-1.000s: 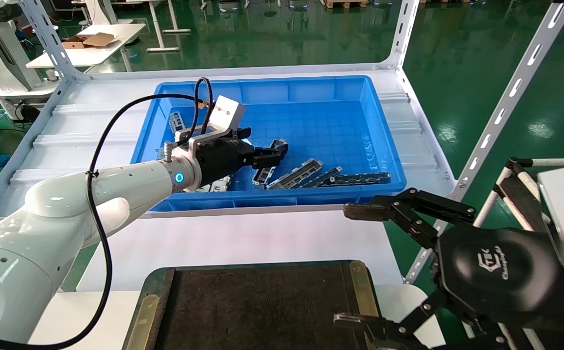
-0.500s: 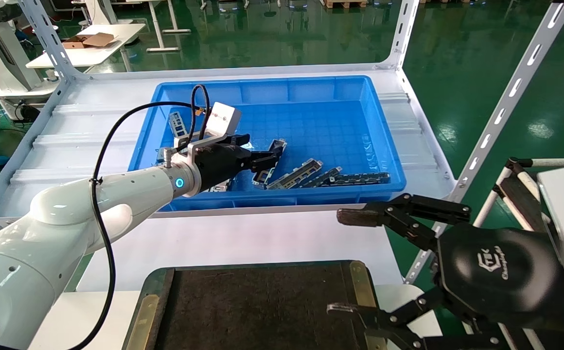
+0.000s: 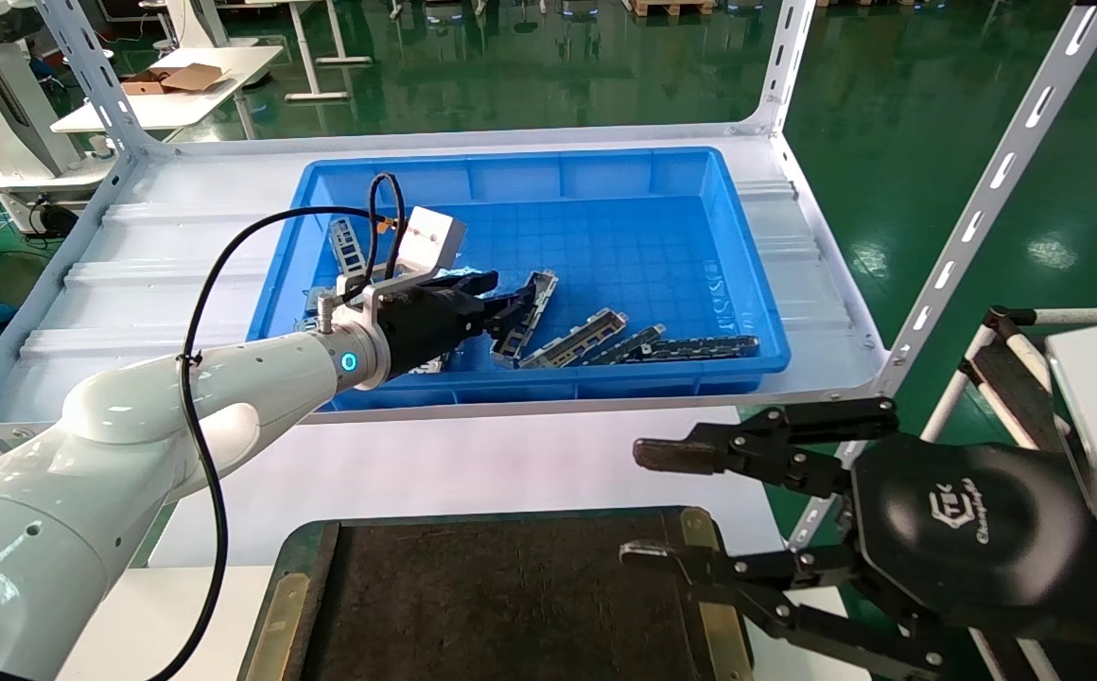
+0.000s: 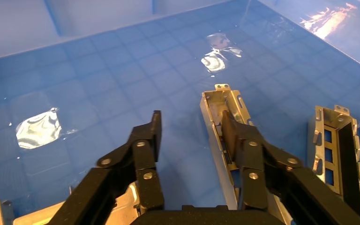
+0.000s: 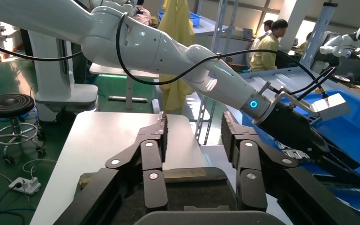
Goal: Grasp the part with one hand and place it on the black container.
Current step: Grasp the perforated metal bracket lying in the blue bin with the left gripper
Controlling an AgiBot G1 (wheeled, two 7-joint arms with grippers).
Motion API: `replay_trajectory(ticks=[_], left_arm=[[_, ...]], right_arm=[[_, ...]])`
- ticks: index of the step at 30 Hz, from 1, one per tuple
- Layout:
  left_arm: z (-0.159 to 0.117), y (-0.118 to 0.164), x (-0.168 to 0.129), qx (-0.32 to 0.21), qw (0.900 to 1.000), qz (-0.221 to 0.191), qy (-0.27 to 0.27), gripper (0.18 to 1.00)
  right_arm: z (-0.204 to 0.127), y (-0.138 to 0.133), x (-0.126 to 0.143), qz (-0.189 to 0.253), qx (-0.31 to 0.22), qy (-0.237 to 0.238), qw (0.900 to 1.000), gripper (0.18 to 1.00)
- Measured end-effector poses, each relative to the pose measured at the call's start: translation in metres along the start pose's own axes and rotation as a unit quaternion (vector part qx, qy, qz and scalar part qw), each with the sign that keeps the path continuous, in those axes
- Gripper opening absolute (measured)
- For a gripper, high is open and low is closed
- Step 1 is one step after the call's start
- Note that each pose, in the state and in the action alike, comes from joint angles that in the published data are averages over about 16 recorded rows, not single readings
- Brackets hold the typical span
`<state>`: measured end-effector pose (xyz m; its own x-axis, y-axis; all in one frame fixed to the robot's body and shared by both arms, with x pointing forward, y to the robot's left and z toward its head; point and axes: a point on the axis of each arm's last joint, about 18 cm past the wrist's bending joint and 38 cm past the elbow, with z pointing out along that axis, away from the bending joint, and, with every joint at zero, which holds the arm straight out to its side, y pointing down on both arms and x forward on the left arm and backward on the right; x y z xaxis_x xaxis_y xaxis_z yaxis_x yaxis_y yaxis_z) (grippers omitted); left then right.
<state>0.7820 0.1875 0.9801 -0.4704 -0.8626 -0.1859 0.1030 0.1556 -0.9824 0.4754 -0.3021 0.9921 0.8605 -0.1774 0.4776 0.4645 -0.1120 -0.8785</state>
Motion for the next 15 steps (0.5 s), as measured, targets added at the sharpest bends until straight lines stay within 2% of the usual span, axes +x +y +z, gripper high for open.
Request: replay_trajectory(ticks=[10,15], left_arm=[[0.0001,0.0003,-0.0012,0.003,1.0000,-0.006,-0.003,0.390],[-0.0004,-0.0037,-0.0025,0.010,0.9999,-0.011,-0.004,0.313]], right_arm=[[0.0000,0.0000,0.0000,0.000,0.000,0.000,1.000,0.377],[0.0000,0.0000,0.0000,0.000,0.000,0.000,1.000,0.297]])
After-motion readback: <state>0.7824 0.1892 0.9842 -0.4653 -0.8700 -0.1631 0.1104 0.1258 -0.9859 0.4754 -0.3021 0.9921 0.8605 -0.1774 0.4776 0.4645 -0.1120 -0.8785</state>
